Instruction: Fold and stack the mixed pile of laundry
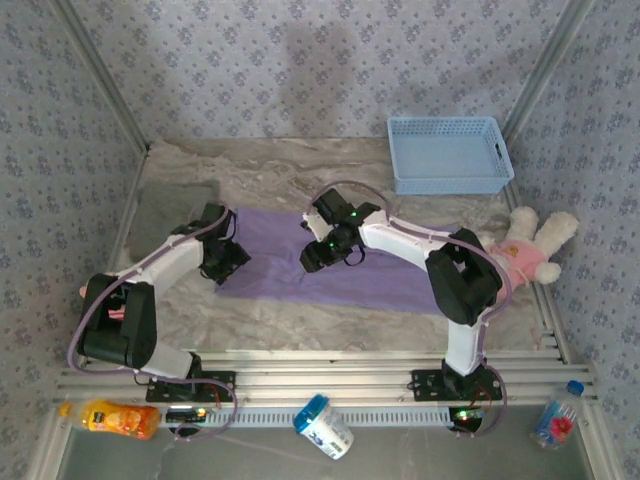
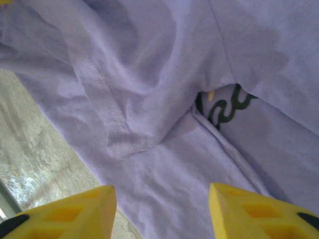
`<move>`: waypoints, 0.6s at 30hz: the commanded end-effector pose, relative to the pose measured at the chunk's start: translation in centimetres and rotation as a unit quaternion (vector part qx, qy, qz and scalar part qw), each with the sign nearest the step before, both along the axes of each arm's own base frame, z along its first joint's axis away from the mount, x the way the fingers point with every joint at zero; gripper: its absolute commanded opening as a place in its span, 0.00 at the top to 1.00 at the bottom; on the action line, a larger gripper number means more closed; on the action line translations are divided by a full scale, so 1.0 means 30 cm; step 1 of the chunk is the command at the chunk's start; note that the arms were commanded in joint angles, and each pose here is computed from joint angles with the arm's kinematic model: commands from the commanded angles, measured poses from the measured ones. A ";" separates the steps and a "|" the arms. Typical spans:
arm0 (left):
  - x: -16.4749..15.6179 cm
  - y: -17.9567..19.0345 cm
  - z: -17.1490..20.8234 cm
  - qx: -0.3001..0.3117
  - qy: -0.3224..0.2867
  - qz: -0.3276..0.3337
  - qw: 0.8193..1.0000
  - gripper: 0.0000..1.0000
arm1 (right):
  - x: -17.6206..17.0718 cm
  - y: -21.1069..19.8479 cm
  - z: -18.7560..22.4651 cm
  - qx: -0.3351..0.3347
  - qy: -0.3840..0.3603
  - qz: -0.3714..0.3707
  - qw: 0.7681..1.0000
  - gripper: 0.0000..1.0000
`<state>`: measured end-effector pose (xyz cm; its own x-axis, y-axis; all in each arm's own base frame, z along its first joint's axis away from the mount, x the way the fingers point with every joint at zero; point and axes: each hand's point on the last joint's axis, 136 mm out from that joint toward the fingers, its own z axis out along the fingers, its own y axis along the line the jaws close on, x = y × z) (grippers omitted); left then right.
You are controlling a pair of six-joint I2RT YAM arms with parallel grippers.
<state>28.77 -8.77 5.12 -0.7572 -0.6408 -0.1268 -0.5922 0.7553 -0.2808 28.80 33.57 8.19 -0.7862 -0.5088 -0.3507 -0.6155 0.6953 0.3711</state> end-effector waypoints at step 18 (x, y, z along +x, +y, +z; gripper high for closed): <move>0.135 -0.005 0.007 0.034 -0.076 -0.055 0.995 0.67 | 0.009 0.132 -0.141 -0.049 0.024 -0.033 0.998 0.67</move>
<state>31.90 -8.55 5.19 -0.7864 -0.5607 -0.2592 -0.4890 0.8215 -0.2933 28.21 37.79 3.48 -0.8124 -0.5206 -0.2626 -0.5830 0.7306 0.3554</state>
